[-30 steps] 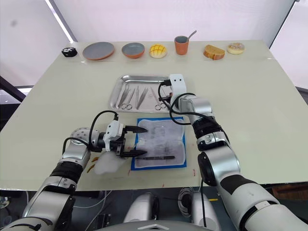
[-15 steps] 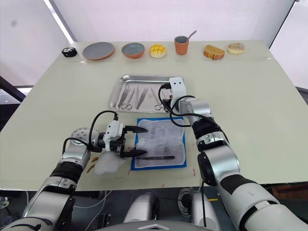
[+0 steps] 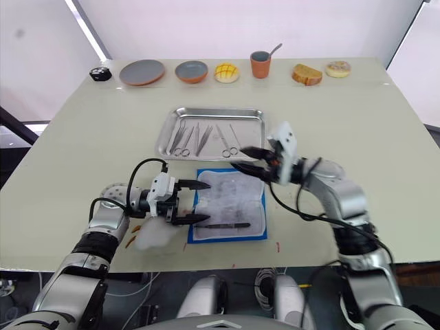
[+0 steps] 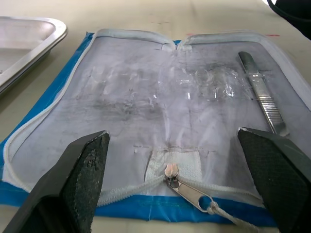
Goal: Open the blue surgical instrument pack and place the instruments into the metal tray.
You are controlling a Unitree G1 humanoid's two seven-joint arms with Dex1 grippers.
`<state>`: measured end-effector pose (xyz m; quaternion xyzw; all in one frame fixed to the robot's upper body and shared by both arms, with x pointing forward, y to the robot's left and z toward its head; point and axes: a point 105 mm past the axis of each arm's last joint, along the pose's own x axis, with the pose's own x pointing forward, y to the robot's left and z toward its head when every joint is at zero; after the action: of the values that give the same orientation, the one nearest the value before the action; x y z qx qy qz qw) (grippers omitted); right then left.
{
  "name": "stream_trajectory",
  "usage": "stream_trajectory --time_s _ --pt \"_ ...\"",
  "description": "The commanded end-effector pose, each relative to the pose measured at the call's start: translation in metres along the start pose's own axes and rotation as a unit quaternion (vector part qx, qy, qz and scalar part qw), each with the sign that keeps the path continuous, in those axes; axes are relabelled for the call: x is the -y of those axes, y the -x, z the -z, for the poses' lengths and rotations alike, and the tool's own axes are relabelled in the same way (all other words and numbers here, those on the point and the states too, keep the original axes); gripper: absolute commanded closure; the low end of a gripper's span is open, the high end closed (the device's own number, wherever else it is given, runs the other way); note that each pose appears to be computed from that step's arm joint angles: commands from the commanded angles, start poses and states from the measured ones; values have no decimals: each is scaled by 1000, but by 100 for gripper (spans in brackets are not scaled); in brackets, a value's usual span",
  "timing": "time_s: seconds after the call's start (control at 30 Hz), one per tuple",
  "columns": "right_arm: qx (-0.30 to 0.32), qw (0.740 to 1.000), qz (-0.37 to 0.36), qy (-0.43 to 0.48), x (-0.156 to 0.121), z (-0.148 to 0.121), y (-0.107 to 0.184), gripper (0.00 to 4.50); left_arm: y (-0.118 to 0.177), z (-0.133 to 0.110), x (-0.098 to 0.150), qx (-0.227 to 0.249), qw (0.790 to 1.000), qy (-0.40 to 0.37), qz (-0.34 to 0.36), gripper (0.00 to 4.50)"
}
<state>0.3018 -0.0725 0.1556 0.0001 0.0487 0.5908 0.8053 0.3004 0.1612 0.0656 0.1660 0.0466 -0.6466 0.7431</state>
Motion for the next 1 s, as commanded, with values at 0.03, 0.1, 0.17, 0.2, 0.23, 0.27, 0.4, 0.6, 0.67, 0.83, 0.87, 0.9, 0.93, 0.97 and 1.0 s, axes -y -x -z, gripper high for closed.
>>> stream_trajectory --time_s 0.03,0.1,0.17,0.2,0.23,0.27,0.4,0.6,0.67,0.83,0.87,0.9,0.93,0.97,1.0 --pt "-15 996 -58 63 -17 -12 30 70 4 21 11 -31 999 36 13 0" --pt "-34 994 -73 72 -22 -10 49 7 3 21 11 -30 999 36 17 0" --pt "-46 993 -79 78 -26 -12 67 7 3 21 11 -30 999 36 20 0" --pt "-54 992 -80 82 -27 -13 75 7 3 21 10 -30 999 37 21 0" --pt "-61 991 -81 84 -30 -14 84 7 2 21 10 -30 999 37 22 0" --pt "-66 991 -80 85 -32 -15 92 7 2 21 10 -30 999 37 23 0" --pt "-95 989 -65 91 -41 -24 127 7 1 20 10 -26 998 38 32 0" --pt "-113 988 -54 87 -51 -27 142 7 1 19 10 -25 998 38 40 0" --pt "-115 988 -50 87 -52 -28 144 7 2 18 10 -26 998 37 42 0" --pt "-112 989 -42 91 -58 -35 144 7 4 17 7 -28 998 36 48 0" --pt "-111 989 -42 90 -59 -35 144 7 4 17 7 -29 998 35 49 0" --pt "-109 989 -41 90 -59 -36 144 7 4 17 7 -29 998 35 49 0" --pt "-109 989 -40 91 -60 -37 144 7 5 17 7 -29 998 35 50 0" --pt "-110 989 -40 90 -61 -37 144 7 5 17 7 -29 998 34 51 0" --pt "-111 989 -40 90 -62 -38 144 7 5 16 7 -29 998 34 52 0"
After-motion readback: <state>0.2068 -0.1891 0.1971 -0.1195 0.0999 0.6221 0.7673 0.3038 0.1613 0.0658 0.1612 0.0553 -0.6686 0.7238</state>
